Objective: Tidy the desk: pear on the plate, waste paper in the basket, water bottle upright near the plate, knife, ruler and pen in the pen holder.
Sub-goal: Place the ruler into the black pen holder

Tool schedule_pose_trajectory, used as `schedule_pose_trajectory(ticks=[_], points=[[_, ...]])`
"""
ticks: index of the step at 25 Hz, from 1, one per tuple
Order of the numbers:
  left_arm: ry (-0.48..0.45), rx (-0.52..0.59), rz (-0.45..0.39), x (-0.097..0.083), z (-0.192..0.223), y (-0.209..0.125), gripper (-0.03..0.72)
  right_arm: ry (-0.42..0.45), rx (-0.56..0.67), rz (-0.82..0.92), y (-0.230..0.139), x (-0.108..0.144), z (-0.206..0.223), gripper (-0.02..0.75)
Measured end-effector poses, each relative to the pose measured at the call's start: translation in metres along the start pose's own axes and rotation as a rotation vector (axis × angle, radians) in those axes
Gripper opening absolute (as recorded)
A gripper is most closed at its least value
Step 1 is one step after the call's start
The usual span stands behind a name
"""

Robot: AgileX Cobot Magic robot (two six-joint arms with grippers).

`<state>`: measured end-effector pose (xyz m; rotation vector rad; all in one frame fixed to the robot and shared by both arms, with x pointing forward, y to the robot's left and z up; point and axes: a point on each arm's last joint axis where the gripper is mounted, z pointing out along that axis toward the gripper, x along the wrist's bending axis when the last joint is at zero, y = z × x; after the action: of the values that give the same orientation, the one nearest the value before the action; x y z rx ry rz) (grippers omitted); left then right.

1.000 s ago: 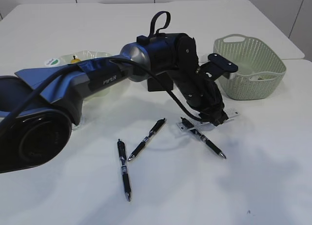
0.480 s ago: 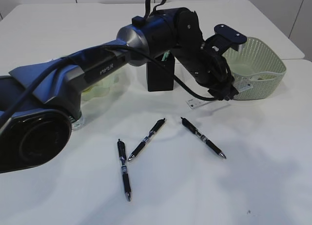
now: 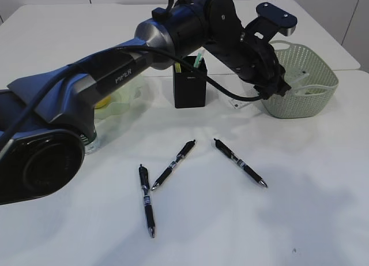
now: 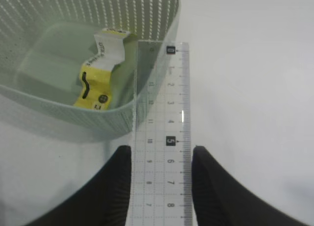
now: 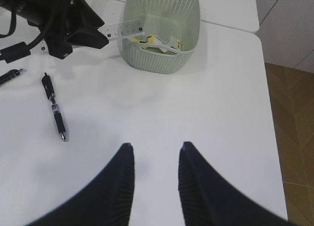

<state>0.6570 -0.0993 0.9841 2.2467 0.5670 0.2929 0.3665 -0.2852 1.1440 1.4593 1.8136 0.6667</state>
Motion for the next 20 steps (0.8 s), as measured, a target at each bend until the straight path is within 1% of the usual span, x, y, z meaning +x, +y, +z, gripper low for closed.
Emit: schedule_pose_trajectory(ticks=[10, 17, 20], points=[[0.07, -0.142, -0.001, 0.008, -0.002, 0.013, 0.265, 0.0, -0.001, 0.0, 0.0, 0.0, 0.0, 0.262], [0.138, -0.254, -0.011, 0.025, -0.02, 0.027, 0.265, 0.0, -0.002, 0.0, 0.0, 0.0, 0.0, 0.261], [0.16, -0.298, -0.013, 0.029, -0.029, 0.034, 0.265, 0.0, -0.002, 0.0, 0.0, 0.0, 0.0, 0.261]])
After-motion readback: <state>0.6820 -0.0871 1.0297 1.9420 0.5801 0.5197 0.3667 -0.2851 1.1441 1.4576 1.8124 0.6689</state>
